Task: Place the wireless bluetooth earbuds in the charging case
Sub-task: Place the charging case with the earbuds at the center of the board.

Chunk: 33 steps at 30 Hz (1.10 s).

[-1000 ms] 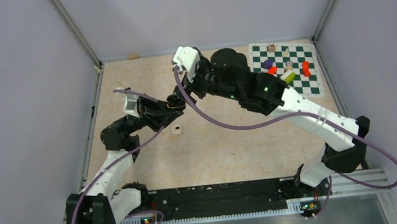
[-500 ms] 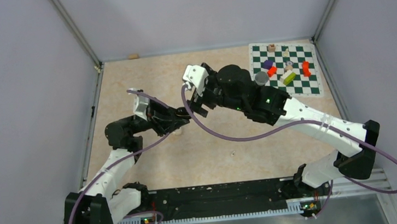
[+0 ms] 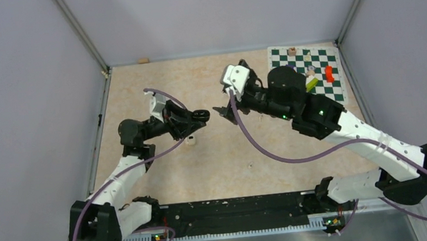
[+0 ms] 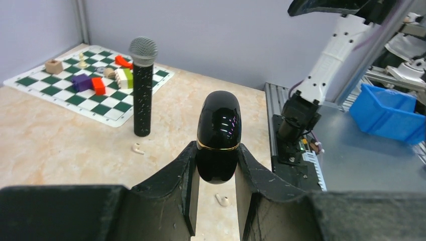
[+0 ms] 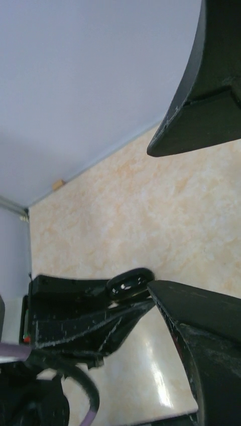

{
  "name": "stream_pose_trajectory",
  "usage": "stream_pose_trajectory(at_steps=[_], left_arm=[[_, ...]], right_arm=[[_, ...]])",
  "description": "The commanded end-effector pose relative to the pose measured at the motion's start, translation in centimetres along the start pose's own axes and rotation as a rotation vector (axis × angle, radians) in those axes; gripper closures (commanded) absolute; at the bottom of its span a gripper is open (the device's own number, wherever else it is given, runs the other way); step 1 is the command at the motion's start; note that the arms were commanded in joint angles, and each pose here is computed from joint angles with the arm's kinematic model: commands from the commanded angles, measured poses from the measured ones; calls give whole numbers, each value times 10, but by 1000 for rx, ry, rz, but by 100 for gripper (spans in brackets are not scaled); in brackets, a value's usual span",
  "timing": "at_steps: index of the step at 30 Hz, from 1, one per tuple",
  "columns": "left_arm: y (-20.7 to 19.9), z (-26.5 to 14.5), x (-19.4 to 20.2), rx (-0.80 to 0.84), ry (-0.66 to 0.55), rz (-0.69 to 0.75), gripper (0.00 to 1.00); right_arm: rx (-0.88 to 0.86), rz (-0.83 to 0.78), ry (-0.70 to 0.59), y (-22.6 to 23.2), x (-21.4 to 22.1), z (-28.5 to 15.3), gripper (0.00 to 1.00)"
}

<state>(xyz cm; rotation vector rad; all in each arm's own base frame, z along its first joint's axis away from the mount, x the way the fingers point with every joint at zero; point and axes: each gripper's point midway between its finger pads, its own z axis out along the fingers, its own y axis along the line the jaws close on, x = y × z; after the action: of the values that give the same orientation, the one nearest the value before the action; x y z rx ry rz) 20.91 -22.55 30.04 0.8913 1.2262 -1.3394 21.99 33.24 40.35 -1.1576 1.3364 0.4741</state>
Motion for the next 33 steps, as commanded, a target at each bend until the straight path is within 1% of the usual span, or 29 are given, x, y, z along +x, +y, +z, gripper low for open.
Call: stream_pose_trajectory(at_steps=[1,2,4,5,7,10,15,17,18,20,24,29,31,33], left_arm=[[37,6,-3,-140,4,-22,100],[47,6,3,-179,20,-44,100],[64,8,16,-238,66,-78,100],[69,11,23,-255,91,-92,100],[81,16,38,-292,146,-115,100],[97,27,66,-325,221,-208,99],[138,37,110,-415,281,-418,100],[154,38,132,-441,329,-501,100],[162,42,135,-444,341,-522,100],[175,44,155,-463,393,-593,100],[195,46,191,-485,469,-728,99],[218,53,225,-495,505,-860,92],[227,55,237,-501,513,-904,87],[233,59,240,-498,506,-926,81]], right_arm=[[286,-74,7,-61,22,-35,5],[366,-101,35,-75,39,-43,1],[494,-173,110,-96,79,-57,1],[540,-213,152,-102,98,-63,1],[589,-236,254,-105,145,-73,1],[671,-215,281,-108,172,-88,1],[754,-130,181,-110,174,-111,1],[807,-127,139,-116,170,-125,1],[830,-129,123,-118,168,-131,1],[868,-127,83,-120,165,-142,1],[888,-140,34,-117,163,-152,1],[888,-147,28,-116,164,-152,1],[890,-154,27,-115,166,-153,1],[888,-159,25,-115,166,-152,1]])
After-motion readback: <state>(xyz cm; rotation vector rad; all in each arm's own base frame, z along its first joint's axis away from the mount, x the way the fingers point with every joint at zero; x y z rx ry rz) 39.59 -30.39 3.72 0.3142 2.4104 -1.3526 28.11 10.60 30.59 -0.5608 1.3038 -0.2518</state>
